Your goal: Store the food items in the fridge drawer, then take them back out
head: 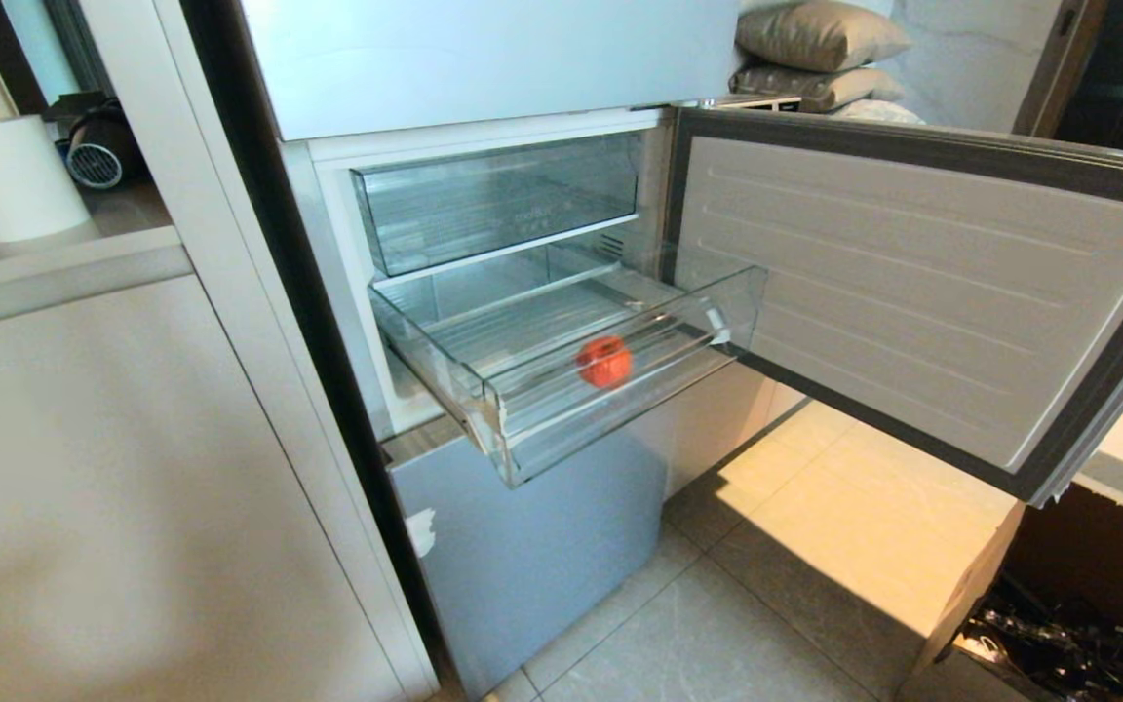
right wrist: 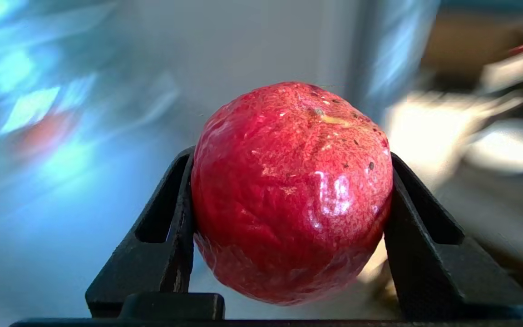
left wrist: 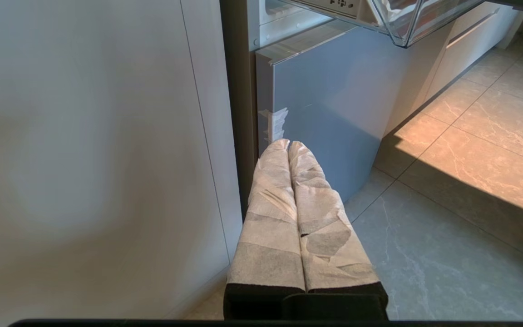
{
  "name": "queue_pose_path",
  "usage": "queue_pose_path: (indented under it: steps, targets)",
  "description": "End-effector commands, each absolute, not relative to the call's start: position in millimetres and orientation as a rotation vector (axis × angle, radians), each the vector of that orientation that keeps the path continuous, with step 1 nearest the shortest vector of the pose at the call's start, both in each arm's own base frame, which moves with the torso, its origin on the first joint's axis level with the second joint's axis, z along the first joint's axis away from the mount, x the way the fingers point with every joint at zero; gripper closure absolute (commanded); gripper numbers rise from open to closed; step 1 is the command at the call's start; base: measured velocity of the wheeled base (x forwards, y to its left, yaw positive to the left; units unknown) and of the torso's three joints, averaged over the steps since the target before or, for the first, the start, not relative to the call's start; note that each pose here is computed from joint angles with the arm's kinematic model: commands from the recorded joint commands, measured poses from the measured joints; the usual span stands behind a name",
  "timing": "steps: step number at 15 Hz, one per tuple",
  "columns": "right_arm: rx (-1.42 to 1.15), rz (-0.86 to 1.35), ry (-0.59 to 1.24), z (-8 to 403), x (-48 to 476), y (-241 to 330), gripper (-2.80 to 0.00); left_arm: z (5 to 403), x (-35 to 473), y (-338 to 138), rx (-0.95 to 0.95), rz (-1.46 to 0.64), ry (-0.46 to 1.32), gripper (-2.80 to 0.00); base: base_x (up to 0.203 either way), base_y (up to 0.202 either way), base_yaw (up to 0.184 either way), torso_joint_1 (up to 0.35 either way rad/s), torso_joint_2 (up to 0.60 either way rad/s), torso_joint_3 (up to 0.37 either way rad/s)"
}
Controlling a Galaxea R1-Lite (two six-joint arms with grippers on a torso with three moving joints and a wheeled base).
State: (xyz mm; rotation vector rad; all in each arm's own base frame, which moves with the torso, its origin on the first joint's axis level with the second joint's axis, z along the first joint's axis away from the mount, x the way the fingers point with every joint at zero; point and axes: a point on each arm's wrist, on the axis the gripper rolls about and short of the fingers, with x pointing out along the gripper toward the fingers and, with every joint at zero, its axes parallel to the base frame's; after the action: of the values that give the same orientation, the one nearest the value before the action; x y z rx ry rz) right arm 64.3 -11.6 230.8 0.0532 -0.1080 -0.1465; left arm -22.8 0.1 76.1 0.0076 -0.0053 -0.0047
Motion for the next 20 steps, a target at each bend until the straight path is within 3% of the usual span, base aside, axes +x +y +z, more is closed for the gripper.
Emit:
queue_pose_path:
  steps: [1, 4, 7, 10, 15, 20]
  targets:
    - [0.045, 0.029, -0.086, 163, 12, 0, 0.00, 76, -23, 0, 0.008, -0.005, -0.006, 0.00, 0.000, 0.000, 0.000, 0.000, 0.00, 0.000]
    - [0.027, 0.053, 0.112, 96, 2, 0, 0.00, 76, -23, 0, 0.008, -0.005, -0.008, 0.00, 0.000, 0.000, 0.000, 0.000, 0.00, 0.000]
    - [-0.012, 0.057, 0.274, 78, -2, -1, 0.00, 76, -23, 0, 0.008, -0.005, -0.008, 0.00, 0.000, 0.000, 0.000, 0.000, 0.00, 0.000]
    - [-0.017, -0.019, 0.236, 78, -5, 0, 0.00, 76, -23, 0, 0.008, -0.005, -0.006, 0.00, 0.000, 0.000, 0.000, 0.000, 0.00, 0.000]
    - [-0.055, -0.018, 0.007, 75, -23, 0, 0.00, 76, -23, 0, 0.008, -0.005, -0.006, 0.00, 0.000, 0.000, 0.000, 0.000, 0.00, 0.000]
    - [-0.060, 0.010, 0.123, 90, -7, 0, 0.00, 76, -23, 0, 0.008, -0.005, -0.007, 0.00, 0.000, 0.000, 0.000, 0.000, 0.00, 0.000]
